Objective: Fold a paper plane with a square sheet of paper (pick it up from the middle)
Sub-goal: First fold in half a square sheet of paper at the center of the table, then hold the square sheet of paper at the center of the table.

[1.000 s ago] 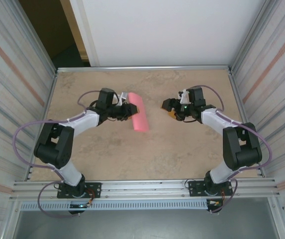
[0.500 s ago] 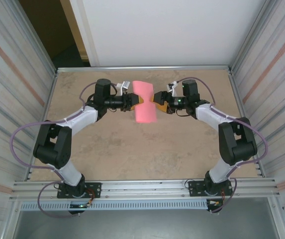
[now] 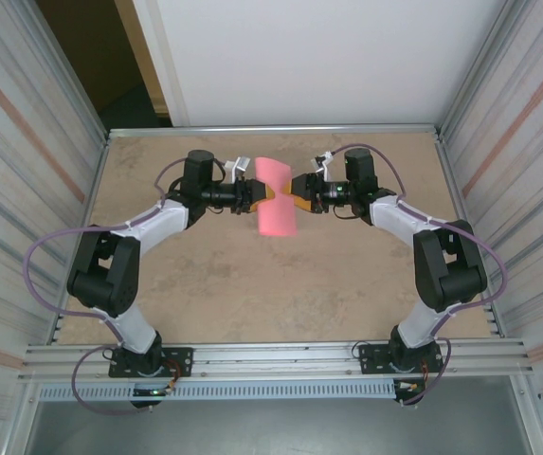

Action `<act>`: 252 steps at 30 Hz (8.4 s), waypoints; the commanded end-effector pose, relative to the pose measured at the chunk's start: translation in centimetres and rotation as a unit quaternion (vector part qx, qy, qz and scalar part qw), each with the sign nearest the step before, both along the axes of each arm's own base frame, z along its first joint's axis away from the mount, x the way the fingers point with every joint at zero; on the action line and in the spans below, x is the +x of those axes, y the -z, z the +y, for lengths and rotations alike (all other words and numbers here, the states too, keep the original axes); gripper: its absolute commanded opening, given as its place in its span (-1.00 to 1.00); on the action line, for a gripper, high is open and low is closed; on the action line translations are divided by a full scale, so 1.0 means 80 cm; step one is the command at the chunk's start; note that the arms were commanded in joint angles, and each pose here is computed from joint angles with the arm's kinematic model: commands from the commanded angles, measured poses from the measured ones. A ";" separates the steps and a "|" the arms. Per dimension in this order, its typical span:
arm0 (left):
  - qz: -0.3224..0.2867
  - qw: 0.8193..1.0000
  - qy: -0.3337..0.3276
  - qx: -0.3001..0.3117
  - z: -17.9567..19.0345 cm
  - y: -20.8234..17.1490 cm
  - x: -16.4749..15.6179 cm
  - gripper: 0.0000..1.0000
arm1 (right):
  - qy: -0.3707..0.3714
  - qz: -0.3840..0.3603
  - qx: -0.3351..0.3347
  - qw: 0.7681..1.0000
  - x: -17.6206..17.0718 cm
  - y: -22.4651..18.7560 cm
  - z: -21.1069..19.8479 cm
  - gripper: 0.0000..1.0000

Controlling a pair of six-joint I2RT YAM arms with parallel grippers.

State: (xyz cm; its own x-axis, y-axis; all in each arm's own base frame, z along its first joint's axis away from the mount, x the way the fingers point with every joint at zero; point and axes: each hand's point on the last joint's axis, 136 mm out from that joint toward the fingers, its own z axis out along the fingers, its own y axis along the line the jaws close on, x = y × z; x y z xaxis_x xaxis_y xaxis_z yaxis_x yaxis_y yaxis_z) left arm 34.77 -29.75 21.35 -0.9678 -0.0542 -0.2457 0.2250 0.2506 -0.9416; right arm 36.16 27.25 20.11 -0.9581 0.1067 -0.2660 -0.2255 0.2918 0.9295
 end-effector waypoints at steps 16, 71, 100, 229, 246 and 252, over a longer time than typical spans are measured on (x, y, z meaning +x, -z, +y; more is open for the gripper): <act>0.004 1.000 -0.002 0.030 0.006 0.011 0.003 -0.41 | -0.007 -0.020 0.007 1.000 -0.008 -0.025 -0.010 -0.56; 0.051 0.970 -0.090 0.220 0.035 0.143 0.000 0.64 | 0.034 0.166 -0.087 0.982 0.057 0.132 -0.039 -1.00; 0.053 0.950 -0.213 0.221 0.090 0.143 0.036 0.52 | -0.042 0.153 -0.049 0.986 0.032 0.103 0.052 -1.00; 0.156 0.826 0.050 0.539 0.029 0.386 -0.076 -0.15 | 0.224 0.176 -0.227 0.931 -0.003 0.185 -0.147 -0.17; 0.166 0.819 0.060 0.546 0.032 0.396 -0.082 -0.14 | 0.215 0.181 -0.231 0.932 -0.006 0.192 -0.141 -0.17; 0.171 0.813 0.058 0.554 0.036 0.397 -0.083 -0.12 | 0.211 0.180 -0.230 0.933 -0.006 0.193 -0.137 -0.17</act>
